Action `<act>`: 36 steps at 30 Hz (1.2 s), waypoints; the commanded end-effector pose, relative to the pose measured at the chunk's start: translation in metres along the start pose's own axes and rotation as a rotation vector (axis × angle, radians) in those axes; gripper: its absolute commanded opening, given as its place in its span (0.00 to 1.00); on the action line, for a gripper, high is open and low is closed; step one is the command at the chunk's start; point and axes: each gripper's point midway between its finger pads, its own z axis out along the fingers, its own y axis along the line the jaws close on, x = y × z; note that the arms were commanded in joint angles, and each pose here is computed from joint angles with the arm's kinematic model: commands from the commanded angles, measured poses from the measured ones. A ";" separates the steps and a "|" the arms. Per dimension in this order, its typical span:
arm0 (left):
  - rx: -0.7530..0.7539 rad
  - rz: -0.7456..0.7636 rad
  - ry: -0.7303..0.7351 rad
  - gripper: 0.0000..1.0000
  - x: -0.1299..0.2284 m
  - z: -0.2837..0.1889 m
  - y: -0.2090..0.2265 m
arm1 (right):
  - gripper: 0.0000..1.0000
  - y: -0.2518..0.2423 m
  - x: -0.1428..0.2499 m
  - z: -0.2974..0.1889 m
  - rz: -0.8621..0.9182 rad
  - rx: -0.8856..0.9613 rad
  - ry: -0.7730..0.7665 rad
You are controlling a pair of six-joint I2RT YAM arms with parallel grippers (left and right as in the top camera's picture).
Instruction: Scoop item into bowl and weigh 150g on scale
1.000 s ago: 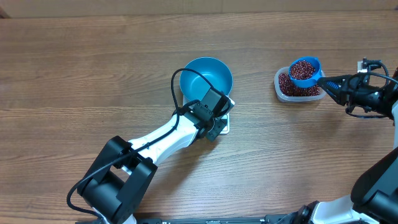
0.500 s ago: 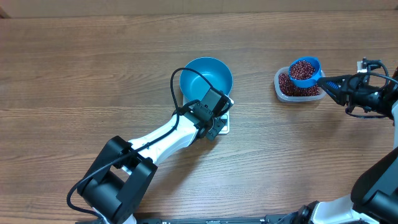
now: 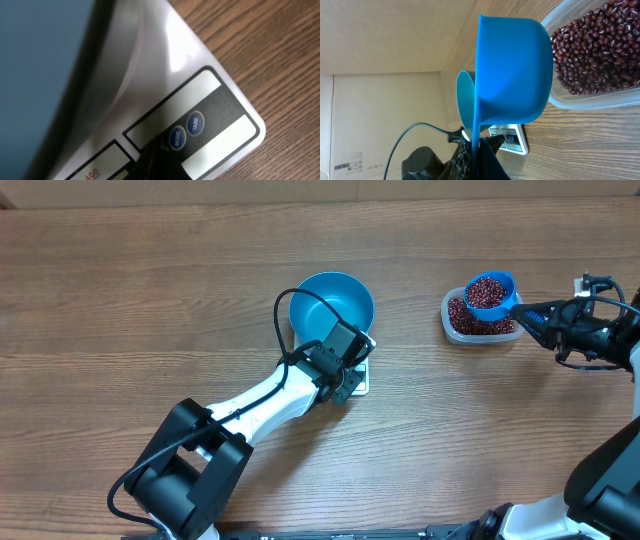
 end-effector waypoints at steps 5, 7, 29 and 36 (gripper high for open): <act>-0.009 -0.015 0.021 0.04 0.008 0.008 0.001 | 0.04 0.006 -0.003 -0.001 -0.030 -0.024 -0.003; -0.009 -0.015 0.021 0.04 0.008 0.008 0.001 | 0.04 0.006 -0.003 -0.001 -0.030 -0.024 -0.004; -0.010 -0.008 0.054 0.04 0.016 0.014 0.000 | 0.04 0.006 -0.003 -0.001 -0.031 -0.024 -0.004; -0.010 -0.009 0.055 0.04 0.017 0.015 0.000 | 0.04 0.006 -0.003 -0.001 -0.031 -0.024 -0.004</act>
